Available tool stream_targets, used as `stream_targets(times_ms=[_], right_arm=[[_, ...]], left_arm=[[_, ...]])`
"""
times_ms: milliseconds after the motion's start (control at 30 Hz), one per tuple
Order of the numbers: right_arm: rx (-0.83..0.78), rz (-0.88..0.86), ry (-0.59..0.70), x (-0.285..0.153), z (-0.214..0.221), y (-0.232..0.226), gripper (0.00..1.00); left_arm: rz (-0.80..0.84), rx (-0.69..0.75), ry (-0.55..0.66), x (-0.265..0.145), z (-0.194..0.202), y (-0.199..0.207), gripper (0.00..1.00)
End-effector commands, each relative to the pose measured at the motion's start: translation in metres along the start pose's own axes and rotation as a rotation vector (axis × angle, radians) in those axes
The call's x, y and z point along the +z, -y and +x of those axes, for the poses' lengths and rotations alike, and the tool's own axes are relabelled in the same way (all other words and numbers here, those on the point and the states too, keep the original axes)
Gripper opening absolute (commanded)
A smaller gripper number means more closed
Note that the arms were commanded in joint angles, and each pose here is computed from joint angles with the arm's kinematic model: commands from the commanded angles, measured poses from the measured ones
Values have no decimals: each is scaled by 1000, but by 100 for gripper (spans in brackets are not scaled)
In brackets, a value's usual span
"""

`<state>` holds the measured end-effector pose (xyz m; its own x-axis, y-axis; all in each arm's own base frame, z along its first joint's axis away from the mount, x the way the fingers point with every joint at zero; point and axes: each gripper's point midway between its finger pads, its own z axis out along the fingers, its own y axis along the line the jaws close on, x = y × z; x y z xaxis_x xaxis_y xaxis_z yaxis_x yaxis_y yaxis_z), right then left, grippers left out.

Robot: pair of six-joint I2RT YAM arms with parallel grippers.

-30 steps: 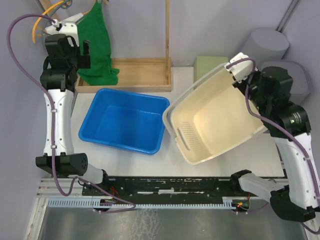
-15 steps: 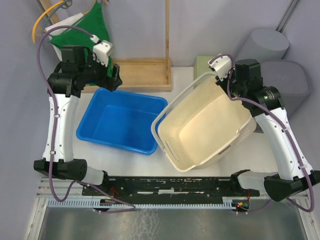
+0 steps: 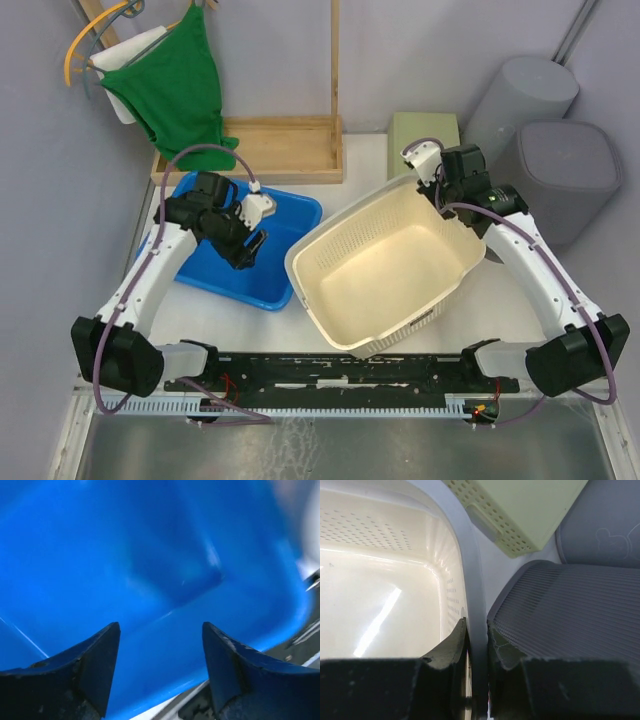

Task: Turn the large container upside down
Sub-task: Move the container to the center of the board.

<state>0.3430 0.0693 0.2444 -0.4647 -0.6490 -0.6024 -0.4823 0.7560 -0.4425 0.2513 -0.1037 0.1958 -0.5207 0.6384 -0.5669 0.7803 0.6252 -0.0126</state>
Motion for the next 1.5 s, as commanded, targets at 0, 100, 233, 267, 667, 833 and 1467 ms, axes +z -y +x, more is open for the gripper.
stream_targets(times_ms=[0, 100, 233, 267, 667, 833, 1467], right_arm=[[-34, 84, -43, -3, 13, 14, 0], [-40, 121, -83, -3, 25, 22, 0], [-40, 144, -93, -8, 33, 26, 0], [-41, 144, -95, -8, 35, 25, 0], [-7, 90, -73, 2, 36, 11, 0], [12, 82, -59, 4, 35, 8, 0], [26, 6, -66, 31, 35, -10, 0]], left_arm=[[-250, 47, -168, 21, 51, -46, 68], [-333, 36, -229, 29, 73, -61, 61], [-405, 0, -252, 37, 79, -77, 49], [-450, -15, -259, 38, 80, -86, 45], [-961, -324, -394, 20, 131, -244, 3], [-998, -360, -424, 15, 143, -269, 3], [-1170, -649, -580, -75, 294, -332, 3]])
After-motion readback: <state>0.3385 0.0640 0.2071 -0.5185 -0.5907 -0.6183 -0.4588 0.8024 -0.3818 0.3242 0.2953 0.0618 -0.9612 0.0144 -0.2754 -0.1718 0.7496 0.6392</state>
